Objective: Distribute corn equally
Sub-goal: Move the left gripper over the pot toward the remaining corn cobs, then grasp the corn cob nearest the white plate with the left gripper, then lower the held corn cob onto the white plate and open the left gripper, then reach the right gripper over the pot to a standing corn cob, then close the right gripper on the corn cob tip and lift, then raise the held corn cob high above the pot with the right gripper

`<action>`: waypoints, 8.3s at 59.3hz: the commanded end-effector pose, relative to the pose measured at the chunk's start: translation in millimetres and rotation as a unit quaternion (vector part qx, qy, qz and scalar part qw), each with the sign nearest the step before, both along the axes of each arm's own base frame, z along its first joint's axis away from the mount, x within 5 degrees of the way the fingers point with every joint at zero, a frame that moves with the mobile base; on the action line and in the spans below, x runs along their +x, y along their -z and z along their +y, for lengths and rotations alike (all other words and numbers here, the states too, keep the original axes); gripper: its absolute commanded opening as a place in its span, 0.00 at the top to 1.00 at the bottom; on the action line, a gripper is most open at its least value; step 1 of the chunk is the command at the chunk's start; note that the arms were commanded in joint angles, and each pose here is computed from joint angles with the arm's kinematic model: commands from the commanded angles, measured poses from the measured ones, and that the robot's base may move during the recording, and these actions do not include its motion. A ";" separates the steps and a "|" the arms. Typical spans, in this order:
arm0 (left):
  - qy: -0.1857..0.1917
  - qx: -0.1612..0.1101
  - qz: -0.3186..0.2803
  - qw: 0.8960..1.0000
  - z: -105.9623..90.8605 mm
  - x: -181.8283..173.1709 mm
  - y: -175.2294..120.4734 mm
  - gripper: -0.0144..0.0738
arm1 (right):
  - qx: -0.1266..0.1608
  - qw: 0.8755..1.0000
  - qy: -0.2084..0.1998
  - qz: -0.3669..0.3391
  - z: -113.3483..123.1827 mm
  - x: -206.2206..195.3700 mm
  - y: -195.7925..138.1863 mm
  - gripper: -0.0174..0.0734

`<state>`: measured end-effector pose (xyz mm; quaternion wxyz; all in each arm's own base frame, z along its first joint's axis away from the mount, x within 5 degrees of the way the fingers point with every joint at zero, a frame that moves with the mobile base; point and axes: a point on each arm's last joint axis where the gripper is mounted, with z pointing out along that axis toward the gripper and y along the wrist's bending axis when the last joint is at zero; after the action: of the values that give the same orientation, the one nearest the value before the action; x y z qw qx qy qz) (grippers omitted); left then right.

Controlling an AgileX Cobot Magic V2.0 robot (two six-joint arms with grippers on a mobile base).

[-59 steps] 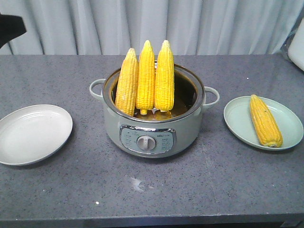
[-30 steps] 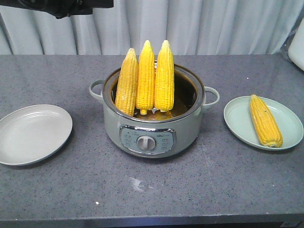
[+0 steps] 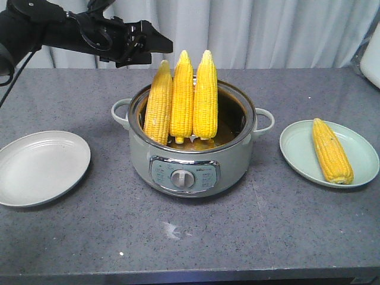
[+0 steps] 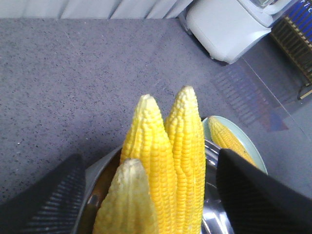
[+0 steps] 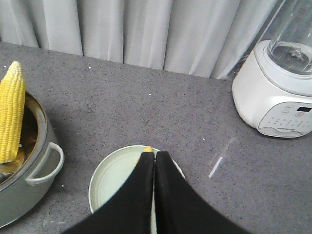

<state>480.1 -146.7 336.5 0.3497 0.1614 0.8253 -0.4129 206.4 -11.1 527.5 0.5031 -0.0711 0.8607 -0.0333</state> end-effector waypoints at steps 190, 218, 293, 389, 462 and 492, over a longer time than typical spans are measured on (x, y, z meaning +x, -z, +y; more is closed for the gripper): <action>-0.173 0.386 0.117 0.899 123.9 -70.5 -5.5 0.57 | 0.019 0.999 -0.015 -0.036 3.4 3.3 -8.3 0.81; -0.198 0.354 0.106 0.908 121.7 -77.4 -24.8 0.44 | 0.021 0.999 -0.018 -0.037 4.1 3.3 -8.6 0.81; -0.053 0.076 -0.107 0.990 74.8 -204.3 -184.7 0.45 | 0.243 0.923 -0.263 -0.138 81.8 182.0 12.7 0.18; -0.047 0.080 -0.098 0.991 74.5 -203.6 -182.1 0.45 | 0.228 0.926 -0.297 0.044 136.9 281.9 164.7 0.82; -0.074 0.060 -0.125 0.988 74.7 -197.3 -187.5 0.45 | 0.047 0.953 -0.259 -0.151 88.1 86.5 -46.3 0.81; -0.042 -0.099 -0.150 0.983 14.3 -142.0 -170.3 0.45 | -0.030 0.969 -0.169 -0.181 50.9 -38.0 -90.7 0.81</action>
<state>341.7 -120.6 493.9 0.4733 0.1443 0.7564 -0.4279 180.3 45.1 607.2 0.6154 -0.2373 0.7510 0.0298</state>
